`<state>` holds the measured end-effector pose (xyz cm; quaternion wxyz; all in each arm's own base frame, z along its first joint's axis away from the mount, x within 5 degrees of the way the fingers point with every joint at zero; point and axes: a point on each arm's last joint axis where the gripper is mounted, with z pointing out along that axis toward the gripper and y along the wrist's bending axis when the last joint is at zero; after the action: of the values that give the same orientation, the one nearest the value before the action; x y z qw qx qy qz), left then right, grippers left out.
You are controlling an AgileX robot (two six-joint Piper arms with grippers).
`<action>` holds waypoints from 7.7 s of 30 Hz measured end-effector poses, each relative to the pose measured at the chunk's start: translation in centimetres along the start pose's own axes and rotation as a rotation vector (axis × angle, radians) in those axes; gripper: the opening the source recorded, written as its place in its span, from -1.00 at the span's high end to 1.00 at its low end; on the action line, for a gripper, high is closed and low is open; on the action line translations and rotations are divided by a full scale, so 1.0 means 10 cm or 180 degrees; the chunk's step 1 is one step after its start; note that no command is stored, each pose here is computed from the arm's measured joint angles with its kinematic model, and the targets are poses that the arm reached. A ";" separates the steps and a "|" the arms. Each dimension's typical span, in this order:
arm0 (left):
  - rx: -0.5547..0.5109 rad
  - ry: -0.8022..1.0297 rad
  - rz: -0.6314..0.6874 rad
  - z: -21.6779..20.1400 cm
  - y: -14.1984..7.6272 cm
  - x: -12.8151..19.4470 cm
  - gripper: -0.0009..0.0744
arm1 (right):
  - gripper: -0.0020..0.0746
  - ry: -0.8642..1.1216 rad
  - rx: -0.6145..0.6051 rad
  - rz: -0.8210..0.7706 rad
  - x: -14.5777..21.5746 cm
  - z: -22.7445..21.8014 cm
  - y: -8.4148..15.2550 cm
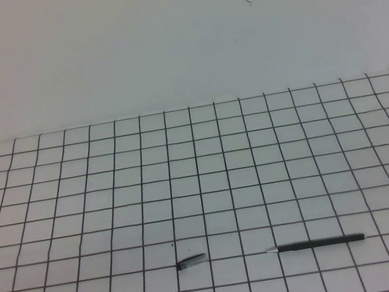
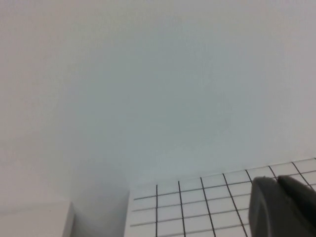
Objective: Cap the pen
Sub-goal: Put the cap on the pen
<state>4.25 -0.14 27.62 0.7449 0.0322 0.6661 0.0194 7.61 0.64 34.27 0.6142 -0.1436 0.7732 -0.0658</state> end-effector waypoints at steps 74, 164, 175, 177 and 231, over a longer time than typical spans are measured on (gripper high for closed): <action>0.0921 0.1881 -0.0740 0.43 -0.28 0.21 0.98 | 0.54 0.2804 -0.3177 -0.2608 0.94 2.90 1.65; 0.3277 0.3971 0.2774 2.66 -2.10 1.27 0.14 | 0.79 0.2507 -0.1545 -0.1398 -0.87 1.98 0.64; 0.3337 0.3808 0.2487 2.67 -2.18 1.26 0.15 | 0.79 0.2517 -0.1562 -0.1281 -0.87 1.98 0.66; 0.3339 0.3814 0.2487 2.67 -2.18 1.26 0.15 | 0.79 0.2519 -0.1562 -0.1264 -0.87 1.98 0.66; 0.2627 0.1781 0.1828 2.23 -1.65 -0.54 0.97 | 0.79 0.2200 -0.2876 -0.0013 -0.72 1.02 0.88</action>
<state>25.53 -17.45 34.25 0.4309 0.4935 0.7548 -0.0329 17.72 11.90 36.12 0.2029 -0.3637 0.8803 0.2271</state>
